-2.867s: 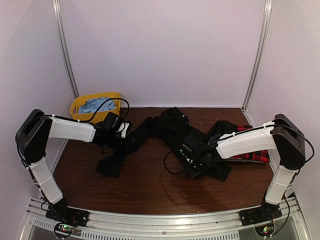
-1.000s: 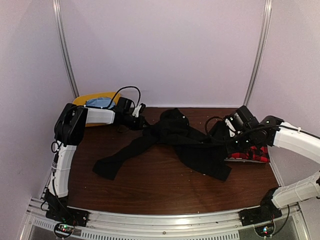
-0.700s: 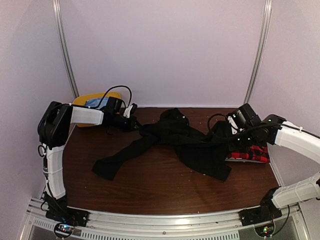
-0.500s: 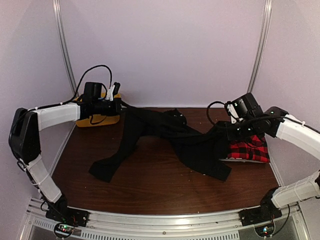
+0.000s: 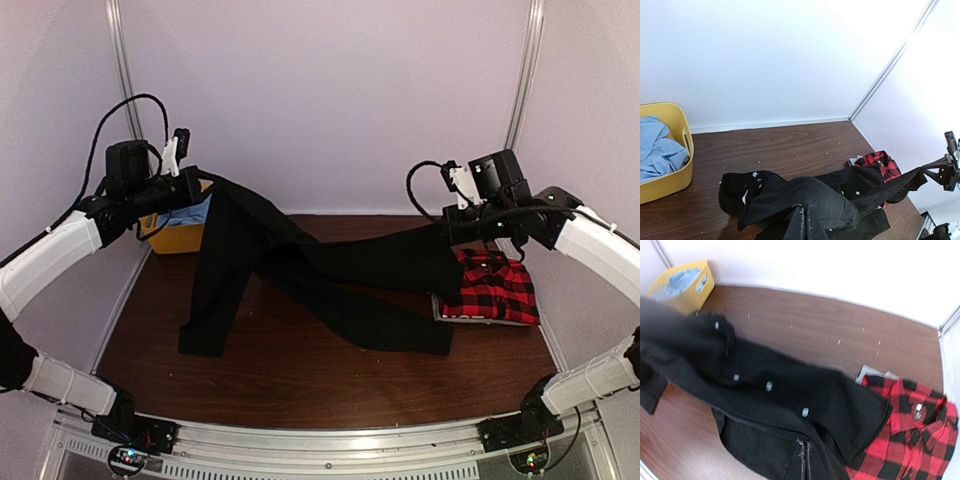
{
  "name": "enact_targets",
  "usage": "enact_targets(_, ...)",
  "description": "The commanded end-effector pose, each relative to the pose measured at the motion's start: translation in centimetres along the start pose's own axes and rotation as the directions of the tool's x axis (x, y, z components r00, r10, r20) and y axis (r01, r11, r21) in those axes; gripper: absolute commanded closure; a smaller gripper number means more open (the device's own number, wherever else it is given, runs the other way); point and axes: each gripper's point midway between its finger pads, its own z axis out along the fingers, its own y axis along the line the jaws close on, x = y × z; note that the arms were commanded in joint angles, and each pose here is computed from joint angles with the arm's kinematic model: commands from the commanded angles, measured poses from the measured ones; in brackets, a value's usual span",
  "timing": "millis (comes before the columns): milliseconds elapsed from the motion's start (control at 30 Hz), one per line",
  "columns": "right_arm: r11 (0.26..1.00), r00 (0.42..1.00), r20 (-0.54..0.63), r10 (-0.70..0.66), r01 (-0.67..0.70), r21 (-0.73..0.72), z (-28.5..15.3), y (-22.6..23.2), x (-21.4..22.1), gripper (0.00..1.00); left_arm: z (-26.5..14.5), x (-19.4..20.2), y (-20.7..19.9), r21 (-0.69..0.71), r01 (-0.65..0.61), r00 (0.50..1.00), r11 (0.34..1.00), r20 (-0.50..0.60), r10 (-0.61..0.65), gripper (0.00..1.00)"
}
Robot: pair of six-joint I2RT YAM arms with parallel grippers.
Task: Fold and stack the long sleeve shirts
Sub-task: Pick up the crumpled shirt from the center of the board, then flatten out the crumpled shirt at the center of the board.
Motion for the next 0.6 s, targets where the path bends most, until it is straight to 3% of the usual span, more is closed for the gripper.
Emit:
enact_targets(0,0.996,0.99,0.138,0.009,-0.021,0.085,-1.7,-1.9,-5.7,1.0,-1.8,-4.3,0.9,-0.089,-0.005,0.994,0.996,0.106,0.015,1.0)
enact_targets(200,0.989,0.959,0.284,0.013,-0.055,0.139,-4.0,-3.9,-14.6,1.0,-0.9,-11.8,0.2,-0.075,-0.034,0.98,0.997,0.191,0.048,1.0)
enact_targets(367,0.999,0.924,0.382,-0.016,-0.004,0.05,-7.9,-2.0,-20.6,1.0,-4.4,-19.0,-3.4,-0.058,-0.104,0.938,0.993,0.325,0.117,1.0)
enact_targets(567,0.99,0.929,0.369,-0.037,0.084,-0.113,-9.7,1.1,-19.8,1.0,-11.5,-23.0,-7.7,-0.088,-0.176,0.876,0.98,0.439,0.197,1.0)
